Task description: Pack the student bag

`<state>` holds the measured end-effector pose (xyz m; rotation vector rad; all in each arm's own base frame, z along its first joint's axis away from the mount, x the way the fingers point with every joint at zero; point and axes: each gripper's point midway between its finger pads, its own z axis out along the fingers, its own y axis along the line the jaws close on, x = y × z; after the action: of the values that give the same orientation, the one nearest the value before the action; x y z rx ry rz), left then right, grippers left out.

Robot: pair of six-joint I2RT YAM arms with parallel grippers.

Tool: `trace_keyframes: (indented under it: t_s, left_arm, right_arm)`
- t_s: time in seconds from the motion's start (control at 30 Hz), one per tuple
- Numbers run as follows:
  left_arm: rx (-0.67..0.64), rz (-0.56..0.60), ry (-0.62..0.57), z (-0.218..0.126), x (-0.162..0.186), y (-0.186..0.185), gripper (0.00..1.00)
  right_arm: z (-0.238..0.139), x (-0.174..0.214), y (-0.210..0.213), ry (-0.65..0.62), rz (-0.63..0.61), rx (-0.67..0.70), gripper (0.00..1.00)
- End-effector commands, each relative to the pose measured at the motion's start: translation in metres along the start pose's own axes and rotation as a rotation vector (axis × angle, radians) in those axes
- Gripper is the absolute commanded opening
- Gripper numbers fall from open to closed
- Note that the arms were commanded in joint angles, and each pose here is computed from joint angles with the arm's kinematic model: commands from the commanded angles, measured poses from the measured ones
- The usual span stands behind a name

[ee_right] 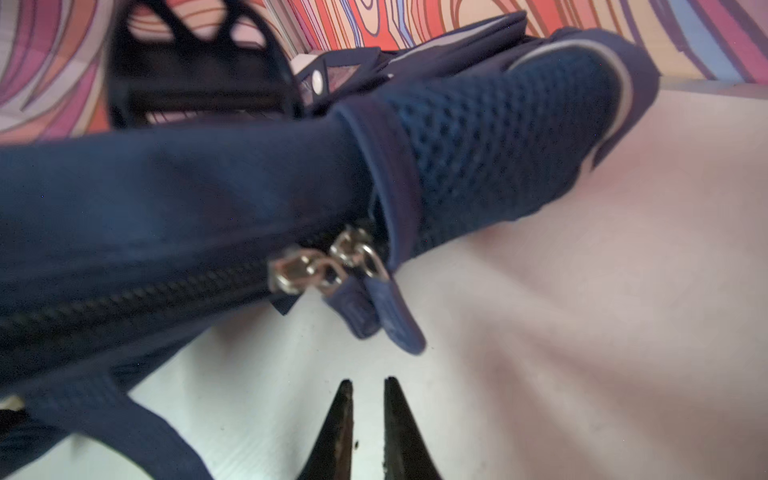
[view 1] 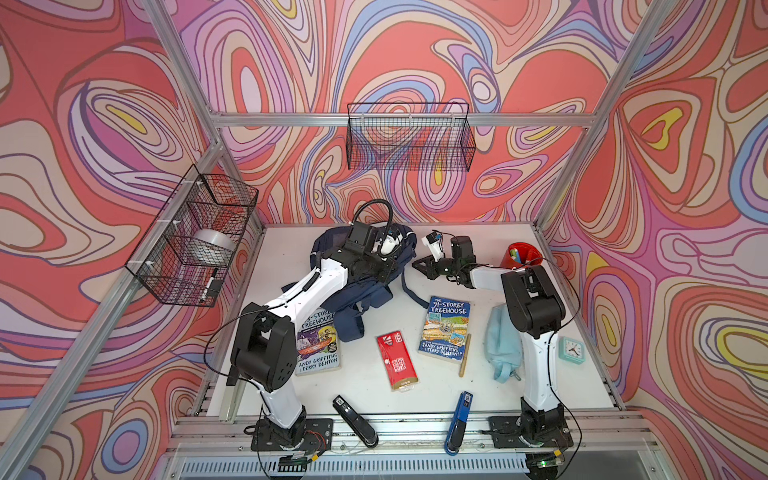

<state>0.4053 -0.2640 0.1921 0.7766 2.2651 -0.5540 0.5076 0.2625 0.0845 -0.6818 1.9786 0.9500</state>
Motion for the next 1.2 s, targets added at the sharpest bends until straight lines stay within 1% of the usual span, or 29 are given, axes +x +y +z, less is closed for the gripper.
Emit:
trace_keyframes:
  t_s: [0.0, 0.13, 0.27, 0.43, 0.57, 0.63, 0.77, 0.83, 0.9, 1.07, 1.1, 1.13, 1.17]
  left_arm:
    - [0.038, 0.038, -0.125, -0.029, -0.041, -0.016, 0.00]
    - [0.035, 0.040, -0.129, -0.030, -0.042, -0.017, 0.00]
    - [0.038, 0.038, -0.127, -0.029, -0.042, -0.017, 0.00]
    - [0.032, 0.041, -0.124, -0.028, -0.041, -0.017, 0.00]
    - [0.033, 0.042, -0.129, -0.030, -0.042, -0.017, 0.00]
    - [0.036, 0.043, -0.131, -0.030, -0.043, -0.018, 0.00]
    - [0.037, 0.043, -0.124, -0.027, -0.042, -0.019, 0.00]
    - [0.038, 0.044, -0.121, -0.026, -0.041, -0.020, 0.00]
    - [0.039, 0.043, -0.123, -0.026, -0.041, -0.021, 0.00]
    - [0.045, 0.044, -0.118, -0.023, -0.041, -0.023, 0.00]
    - [0.043, 0.045, -0.117, -0.023, -0.041, -0.023, 0.00]
    - [0.042, 0.045, -0.118, -0.023, -0.041, -0.022, 0.00]
    - [0.042, 0.044, -0.118, -0.023, -0.041, -0.022, 0.00]
  right_arm:
    - [-0.001, -0.027, 0.013, -0.060, -0.044, -0.017, 0.23]
    - [0.004, -0.033, 0.010, -0.060, -0.048, -0.020, 0.23]
    - [0.006, -0.033, 0.003, -0.061, -0.045, 0.014, 0.24]
    - [0.010, -0.026, -0.007, -0.024, -0.040, 0.052, 0.23]
    - [0.010, -0.011, -0.012, 0.022, -0.037, 0.073, 0.23]
    - [0.011, -0.007, -0.013, 0.030, -0.041, 0.074, 0.26]
    - [0.011, -0.014, -0.013, 0.015, -0.058, 0.075, 0.41]
    - [0.012, -0.017, -0.013, 0.011, -0.057, 0.071, 0.45]
    - [0.014, -0.021, -0.011, 0.002, -0.059, 0.057, 0.47]
    - [0.017, -0.028, -0.011, -0.027, -0.063, 0.041, 0.48]
    - [0.017, -0.029, -0.010, -0.028, -0.066, 0.038, 0.47]
    - [0.017, -0.030, -0.010, -0.028, -0.067, 0.036, 0.43]
    - [0.017, -0.029, -0.009, -0.027, -0.067, 0.034, 0.34]
